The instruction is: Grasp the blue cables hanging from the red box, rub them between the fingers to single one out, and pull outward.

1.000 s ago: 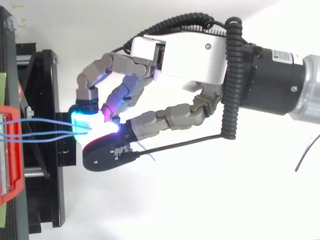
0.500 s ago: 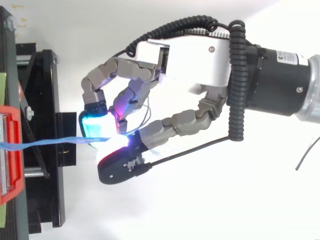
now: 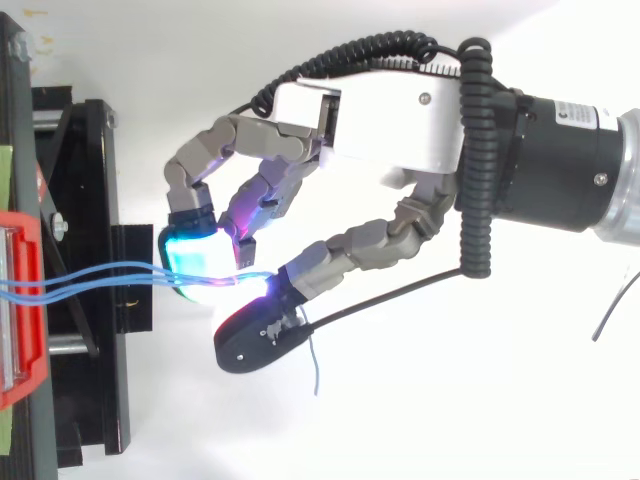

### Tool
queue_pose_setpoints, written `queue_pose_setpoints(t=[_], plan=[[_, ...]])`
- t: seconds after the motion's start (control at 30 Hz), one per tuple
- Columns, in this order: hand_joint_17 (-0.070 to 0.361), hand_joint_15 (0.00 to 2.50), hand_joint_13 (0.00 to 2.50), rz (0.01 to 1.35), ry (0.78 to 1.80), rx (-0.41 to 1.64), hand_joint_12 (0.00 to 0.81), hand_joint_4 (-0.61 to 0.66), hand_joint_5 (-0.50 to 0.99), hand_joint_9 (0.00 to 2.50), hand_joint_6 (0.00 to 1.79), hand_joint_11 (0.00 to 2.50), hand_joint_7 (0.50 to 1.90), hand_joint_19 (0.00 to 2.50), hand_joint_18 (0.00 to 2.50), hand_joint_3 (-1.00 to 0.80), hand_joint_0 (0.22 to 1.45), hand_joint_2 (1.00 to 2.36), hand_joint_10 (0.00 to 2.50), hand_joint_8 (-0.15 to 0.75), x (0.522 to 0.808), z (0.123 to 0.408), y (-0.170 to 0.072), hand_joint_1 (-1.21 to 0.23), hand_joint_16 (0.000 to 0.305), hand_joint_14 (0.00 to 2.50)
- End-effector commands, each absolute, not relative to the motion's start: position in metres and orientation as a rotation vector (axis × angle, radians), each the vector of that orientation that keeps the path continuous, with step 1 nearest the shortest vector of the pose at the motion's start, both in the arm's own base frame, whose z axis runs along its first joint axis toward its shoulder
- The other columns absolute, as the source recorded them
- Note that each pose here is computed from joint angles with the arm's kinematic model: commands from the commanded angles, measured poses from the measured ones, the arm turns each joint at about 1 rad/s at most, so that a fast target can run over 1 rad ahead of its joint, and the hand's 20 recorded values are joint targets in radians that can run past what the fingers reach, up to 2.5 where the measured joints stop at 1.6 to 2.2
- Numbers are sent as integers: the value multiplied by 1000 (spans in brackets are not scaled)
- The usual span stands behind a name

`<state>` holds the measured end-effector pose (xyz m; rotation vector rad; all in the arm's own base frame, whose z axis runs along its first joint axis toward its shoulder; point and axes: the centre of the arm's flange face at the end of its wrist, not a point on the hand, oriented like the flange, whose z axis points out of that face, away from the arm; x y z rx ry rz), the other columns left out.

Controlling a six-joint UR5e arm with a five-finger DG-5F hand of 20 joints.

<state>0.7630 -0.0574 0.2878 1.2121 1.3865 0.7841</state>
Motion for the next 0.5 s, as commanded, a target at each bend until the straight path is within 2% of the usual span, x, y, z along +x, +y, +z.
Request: queue_pose_setpoints(t=[0.0,0.23,0.47], plan=[[107,394,824,786,1386,1212,368,-24,-162,989,918,634,962,483,783,-500,716,1000,22,280,763,288,-57,-909,48,16],[114,421,837,786,1386,1212,382,49,-162,988,881,641,948,500,804,-500,550,1000,21,297,763,288,-57,-811,51,16],[128,428,858,785,1387,1213,409,87,-165,994,858,628,879,489,840,-500,483,1000,18,317,763,288,-57,-716,57,16]])
